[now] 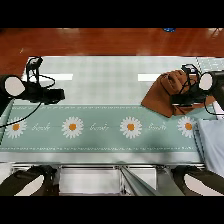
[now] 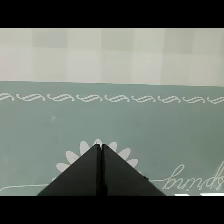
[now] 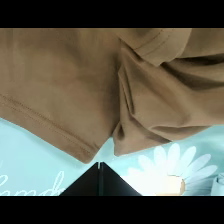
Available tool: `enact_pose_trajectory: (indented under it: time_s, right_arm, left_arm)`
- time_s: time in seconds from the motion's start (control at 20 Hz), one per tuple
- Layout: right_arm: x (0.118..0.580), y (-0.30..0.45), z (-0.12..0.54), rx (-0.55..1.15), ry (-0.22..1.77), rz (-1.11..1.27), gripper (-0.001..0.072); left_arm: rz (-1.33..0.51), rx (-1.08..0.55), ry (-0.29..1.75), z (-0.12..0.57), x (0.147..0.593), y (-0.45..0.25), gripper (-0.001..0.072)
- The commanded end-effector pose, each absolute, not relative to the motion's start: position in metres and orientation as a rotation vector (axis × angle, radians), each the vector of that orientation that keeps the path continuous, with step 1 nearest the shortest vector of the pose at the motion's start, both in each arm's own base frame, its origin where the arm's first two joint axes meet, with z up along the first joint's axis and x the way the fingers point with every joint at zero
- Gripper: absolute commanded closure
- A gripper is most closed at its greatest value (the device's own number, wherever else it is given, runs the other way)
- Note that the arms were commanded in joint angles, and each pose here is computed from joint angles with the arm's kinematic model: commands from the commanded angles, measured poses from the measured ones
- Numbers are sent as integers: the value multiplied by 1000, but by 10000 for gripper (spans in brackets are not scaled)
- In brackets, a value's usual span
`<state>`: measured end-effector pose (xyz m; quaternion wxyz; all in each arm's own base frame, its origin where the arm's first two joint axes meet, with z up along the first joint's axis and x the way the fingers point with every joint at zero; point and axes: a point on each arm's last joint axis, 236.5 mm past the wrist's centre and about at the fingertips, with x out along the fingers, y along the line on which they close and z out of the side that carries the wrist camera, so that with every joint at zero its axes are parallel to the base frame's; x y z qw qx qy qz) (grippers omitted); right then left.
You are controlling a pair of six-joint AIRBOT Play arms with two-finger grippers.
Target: Fold the shirts.
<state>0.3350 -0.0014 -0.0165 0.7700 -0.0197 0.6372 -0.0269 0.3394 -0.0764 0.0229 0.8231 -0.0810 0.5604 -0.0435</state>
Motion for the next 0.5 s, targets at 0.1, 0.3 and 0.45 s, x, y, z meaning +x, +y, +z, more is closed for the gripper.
enact_pose_trajectory:
  time_s: [0.1,0.3,0.45]
  right_arm:
    - [335,-1,-17,-43,1383,-58,684]
    - [335,-1,-17,-43,1382,-57,684]
    - [335,-1,-17,-43,1383,-57,684]
  left_arm:
    - [-93,-171,1196,22,339,-77,688]
    - [-93,-171,1196,22,339,-77,688]
    - [-93,-171,1195,22,339,-77,688]
